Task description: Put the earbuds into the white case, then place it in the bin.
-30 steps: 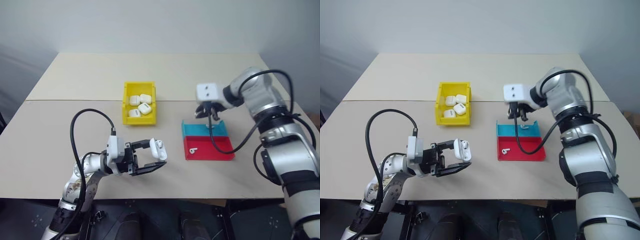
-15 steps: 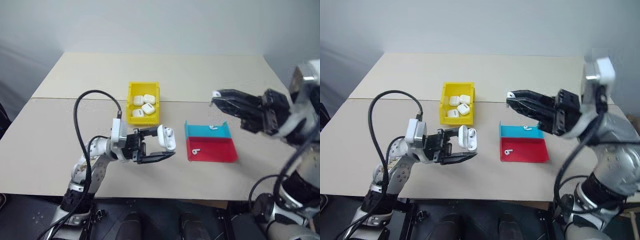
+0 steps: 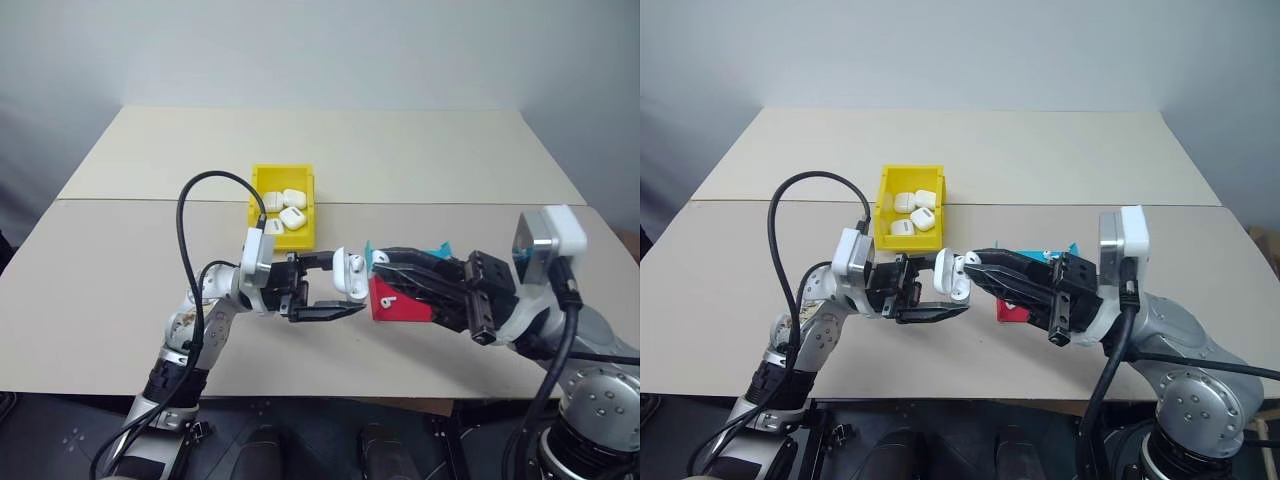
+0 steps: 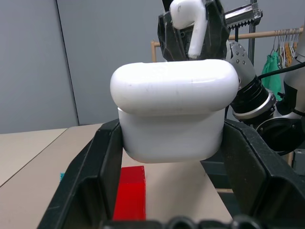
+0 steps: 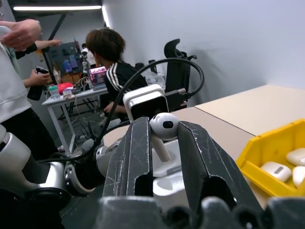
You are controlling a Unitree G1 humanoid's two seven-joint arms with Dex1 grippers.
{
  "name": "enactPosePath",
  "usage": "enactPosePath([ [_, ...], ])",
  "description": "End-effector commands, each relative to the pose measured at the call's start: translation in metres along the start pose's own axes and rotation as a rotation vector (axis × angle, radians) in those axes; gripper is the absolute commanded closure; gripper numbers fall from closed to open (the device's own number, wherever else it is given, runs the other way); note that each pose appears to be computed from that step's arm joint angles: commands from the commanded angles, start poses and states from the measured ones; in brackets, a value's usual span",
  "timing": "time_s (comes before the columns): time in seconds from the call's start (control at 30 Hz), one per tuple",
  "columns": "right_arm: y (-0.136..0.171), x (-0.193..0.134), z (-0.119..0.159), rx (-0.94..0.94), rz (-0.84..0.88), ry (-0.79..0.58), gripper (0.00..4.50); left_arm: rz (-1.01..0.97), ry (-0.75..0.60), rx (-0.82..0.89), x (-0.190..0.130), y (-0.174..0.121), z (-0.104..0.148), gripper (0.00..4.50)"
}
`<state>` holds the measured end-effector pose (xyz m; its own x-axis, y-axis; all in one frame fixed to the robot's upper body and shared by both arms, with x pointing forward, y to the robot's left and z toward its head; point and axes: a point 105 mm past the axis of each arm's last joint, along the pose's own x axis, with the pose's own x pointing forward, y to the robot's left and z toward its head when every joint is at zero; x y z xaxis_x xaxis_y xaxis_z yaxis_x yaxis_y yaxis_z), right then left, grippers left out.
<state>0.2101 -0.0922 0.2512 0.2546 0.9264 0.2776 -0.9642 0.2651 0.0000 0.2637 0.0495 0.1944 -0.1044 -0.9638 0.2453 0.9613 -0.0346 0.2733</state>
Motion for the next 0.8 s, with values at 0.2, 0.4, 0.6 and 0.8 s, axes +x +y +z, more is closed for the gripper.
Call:
enactPosePath([
  [0.2,0.004,0.000,-0.010,0.001,0.022,0.046,3.85,-0.003,-0.013,0.029,0.006,-0.001,0.002,1.72],
  [0.4,0.001,0.001,-0.016,-0.002,0.020,0.068,3.85,0.005,-0.008,0.031,0.004,-0.001,0.001,1.72],
  [0.6,-0.003,-0.002,-0.020,-0.011,0.002,0.093,3.85,0.011,-0.016,0.035,0.004,-0.001,0.002,1.72],
  [0.8,-0.004,-0.004,-0.027,-0.005,-0.005,0.125,3.85,0.015,-0.016,0.035,0.004,-0.001,0.001,1.72],
])
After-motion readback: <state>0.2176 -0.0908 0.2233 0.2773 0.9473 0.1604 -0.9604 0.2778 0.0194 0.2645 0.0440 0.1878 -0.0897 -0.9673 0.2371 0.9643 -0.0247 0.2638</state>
